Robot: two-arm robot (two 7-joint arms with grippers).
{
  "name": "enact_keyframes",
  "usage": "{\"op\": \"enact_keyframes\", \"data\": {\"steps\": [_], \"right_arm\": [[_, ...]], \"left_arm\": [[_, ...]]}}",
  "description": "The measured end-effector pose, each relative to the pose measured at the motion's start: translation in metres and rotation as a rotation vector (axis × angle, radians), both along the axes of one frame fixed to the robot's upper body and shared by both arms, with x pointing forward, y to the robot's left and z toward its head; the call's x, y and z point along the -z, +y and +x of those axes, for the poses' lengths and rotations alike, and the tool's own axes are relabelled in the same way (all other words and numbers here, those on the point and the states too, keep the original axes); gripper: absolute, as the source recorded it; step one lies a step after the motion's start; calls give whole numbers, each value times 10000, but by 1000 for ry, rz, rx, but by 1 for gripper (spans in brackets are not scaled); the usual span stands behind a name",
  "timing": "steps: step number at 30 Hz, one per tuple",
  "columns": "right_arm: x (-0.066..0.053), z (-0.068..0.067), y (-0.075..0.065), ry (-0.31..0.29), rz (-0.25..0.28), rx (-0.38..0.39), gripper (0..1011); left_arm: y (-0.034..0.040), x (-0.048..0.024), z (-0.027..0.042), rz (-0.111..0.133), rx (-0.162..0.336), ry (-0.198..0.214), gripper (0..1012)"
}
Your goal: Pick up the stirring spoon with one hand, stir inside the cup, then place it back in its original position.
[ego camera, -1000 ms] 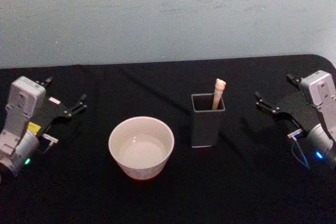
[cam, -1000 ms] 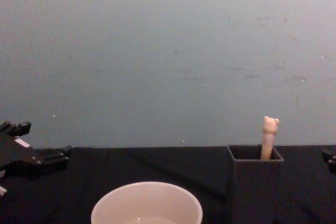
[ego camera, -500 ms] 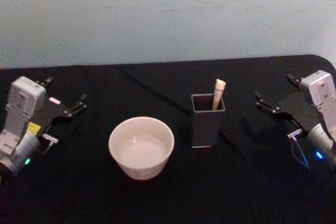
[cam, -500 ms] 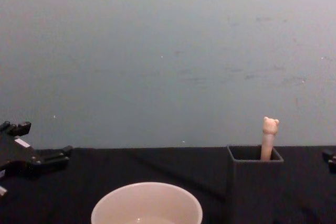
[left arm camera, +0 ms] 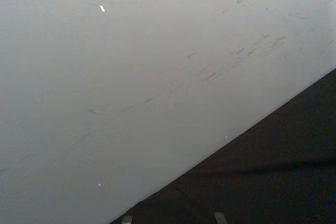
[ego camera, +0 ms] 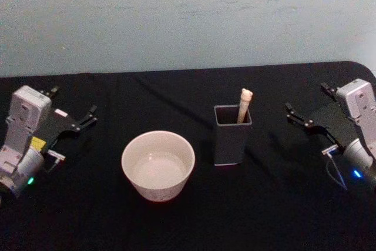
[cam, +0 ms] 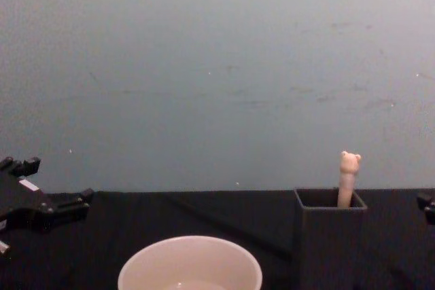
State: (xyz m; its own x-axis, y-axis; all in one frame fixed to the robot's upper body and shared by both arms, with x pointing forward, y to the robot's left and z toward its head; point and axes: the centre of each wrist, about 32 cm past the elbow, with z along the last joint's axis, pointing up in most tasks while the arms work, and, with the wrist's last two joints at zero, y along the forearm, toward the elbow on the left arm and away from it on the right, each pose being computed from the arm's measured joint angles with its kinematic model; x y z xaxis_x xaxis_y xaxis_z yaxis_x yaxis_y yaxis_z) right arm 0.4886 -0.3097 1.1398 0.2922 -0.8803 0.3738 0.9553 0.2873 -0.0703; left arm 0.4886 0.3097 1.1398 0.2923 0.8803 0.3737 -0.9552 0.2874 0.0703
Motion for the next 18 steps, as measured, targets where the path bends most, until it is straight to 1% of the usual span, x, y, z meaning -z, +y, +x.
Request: {"op": "enact_keyframes", "data": {"steps": [18], "right_arm": [[0,0,0,0,0,0,1002]], "left_arm": [[0,0,0,0,0,0,1001]]}}
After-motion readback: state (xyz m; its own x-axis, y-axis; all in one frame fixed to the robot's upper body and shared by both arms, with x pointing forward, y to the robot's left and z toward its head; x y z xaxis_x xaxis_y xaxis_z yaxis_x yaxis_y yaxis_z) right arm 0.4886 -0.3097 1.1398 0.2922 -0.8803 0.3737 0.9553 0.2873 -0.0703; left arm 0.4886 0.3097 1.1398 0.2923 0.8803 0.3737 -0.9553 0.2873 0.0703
